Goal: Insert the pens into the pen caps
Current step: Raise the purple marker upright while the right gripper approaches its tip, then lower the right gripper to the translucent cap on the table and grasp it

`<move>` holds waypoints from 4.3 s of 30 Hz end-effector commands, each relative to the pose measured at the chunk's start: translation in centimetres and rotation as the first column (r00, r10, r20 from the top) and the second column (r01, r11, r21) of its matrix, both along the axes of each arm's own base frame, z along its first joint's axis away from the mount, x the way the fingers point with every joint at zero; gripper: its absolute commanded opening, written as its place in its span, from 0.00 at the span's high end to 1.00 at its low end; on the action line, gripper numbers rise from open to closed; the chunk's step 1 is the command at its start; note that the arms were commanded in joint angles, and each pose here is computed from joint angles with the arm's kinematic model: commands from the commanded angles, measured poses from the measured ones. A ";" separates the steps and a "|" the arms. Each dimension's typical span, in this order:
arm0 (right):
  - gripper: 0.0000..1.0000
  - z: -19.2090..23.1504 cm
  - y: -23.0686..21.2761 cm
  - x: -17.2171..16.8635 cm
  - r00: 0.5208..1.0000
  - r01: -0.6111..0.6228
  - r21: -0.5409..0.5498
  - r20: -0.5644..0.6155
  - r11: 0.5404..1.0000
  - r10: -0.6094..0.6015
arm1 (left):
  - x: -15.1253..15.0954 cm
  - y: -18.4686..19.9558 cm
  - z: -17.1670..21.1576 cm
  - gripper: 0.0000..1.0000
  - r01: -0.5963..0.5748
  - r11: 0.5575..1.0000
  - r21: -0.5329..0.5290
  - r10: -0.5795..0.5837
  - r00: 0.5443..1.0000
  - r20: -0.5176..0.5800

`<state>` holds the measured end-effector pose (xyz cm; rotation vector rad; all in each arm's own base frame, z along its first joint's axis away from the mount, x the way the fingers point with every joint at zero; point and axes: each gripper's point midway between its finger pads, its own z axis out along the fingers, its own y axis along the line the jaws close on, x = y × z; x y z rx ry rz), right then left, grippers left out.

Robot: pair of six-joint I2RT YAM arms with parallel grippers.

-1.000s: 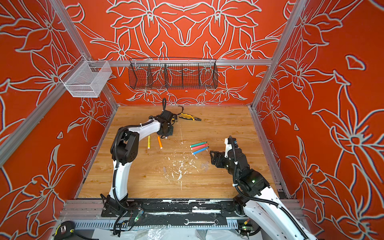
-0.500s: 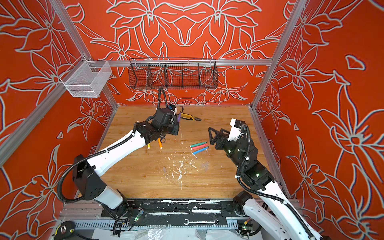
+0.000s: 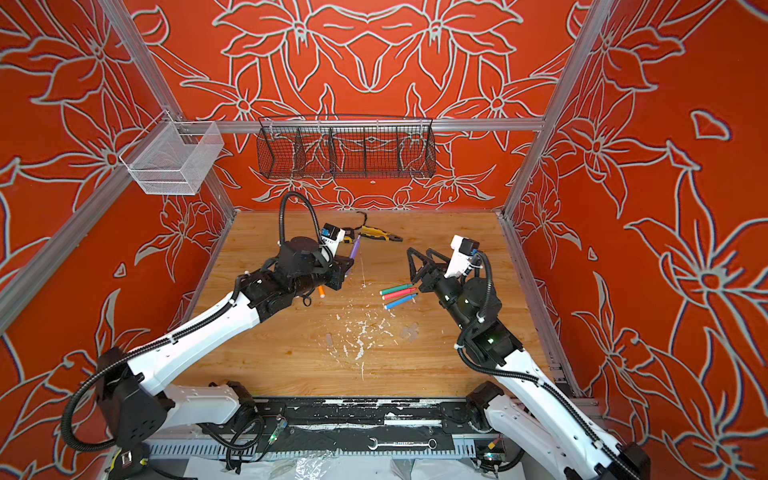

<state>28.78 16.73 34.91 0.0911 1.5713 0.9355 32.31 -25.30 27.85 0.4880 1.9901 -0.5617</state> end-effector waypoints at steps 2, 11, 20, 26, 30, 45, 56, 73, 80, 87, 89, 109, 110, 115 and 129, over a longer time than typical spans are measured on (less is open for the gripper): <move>0.28 3.2 3.3 -0.4 0.984 -0.179 0.071 0.038 0.981 0.176 | -3.0 -1.9 4.0 1.00 0.159 0.983 -0.091 -0.143 0.976 0.161; 0.29 3.1 8.0 -0.9 0.930 -0.368 0.069 0.016 0.927 0.368 | -5.1 -2.6 4.5 1.00 0.207 0.974 -0.096 -0.190 0.968 0.161; 0.44 2.8 10.9 -2.4 0.900 -0.437 0.026 0.017 0.899 0.436 | -5.8 -3.5 4.1 1.00 0.229 0.969 -0.092 -0.213 0.964 0.156; 0.62 2.2 10.9 -1.9 0.909 -0.416 0.018 0.004 0.909 0.416 | -6.5 -4.0 4.2 1.00 0.255 0.964 -0.079 -0.240 0.957 0.166; 0.77 1.9 11.4 -1.7 0.904 -0.428 0.014 -0.014 0.904 0.428 | -7.2 -4.2 4.3 1.00 0.280 0.957 -0.072 -0.262 0.947 0.188; 1.00 2.3 12.9 -3.0 0.885 -0.466 0.002 0.008 0.885 0.466 | -7.2 -3.9 4.0 0.70 0.273 0.960 -0.055 -0.255 0.942 0.220; 1.00 2.2 13.6 -3.4 0.874 -0.485 -0.006 0.009 0.874 0.485 | -7.0 -4.1 3.8 0.80 0.273 0.961 -0.049 -0.256 0.942 0.219; 1.00 2.0 13.6 -3.5 0.880 -0.475 -0.015 0.007 0.880 0.475 | -5.6 -4.4 2.8 1.00 0.230 0.973 -0.012 -0.224 0.955 0.195; 0.51 0.6 11.4 -3.6 0.919 -0.394 -0.101 -0.036 0.914 0.392 | -3.5 -2.0 2.9 1.00 0.042 0.999 -0.029 -0.035 0.978 0.204; 0.34 -11.9 5.7 -5.3 0.924 -0.311 -0.386 -0.339 0.869 0.180 | -1.0 2.7 2.4 1.00 -0.250 0.968 -0.027 0.251 0.952 0.176; 0.32 -16.6 4.3 -6.2 0.897 -0.311 -0.410 -0.425 0.857 0.123 | -1.0 3.3 2.5 1.00 -0.271 0.961 -0.049 0.275 0.947 0.167; 0.44 -27.0 17.8 -8.6 0.702 -0.645 -0.503 -0.688 0.575 0.185 | -3.0 8.0 4.9 1.00 -0.377 0.911 -0.167 0.404 0.897 0.180; 0.44 -27.2 18.4 -8.6 0.701 -0.647 -0.512 -0.691 0.566 0.177 | -3.0 8.3 4.9 1.00 -0.390 0.905 -0.170 0.418 0.890 0.180; 0.43 -27.4 20.5 -8.2 0.708 -0.642 -0.520 -0.684 0.564 0.176 | -2.4 10.3 4.4 1.00 -0.460 0.867 -0.191 0.490 0.859 0.152; 0.47 -31.1 24.0 -7.1 0.680 -0.677 -0.583 -0.729 0.449 0.079 | -2.3 12.0 4.1 1.00 -0.461 0.850 -0.255 0.496 0.864 0.092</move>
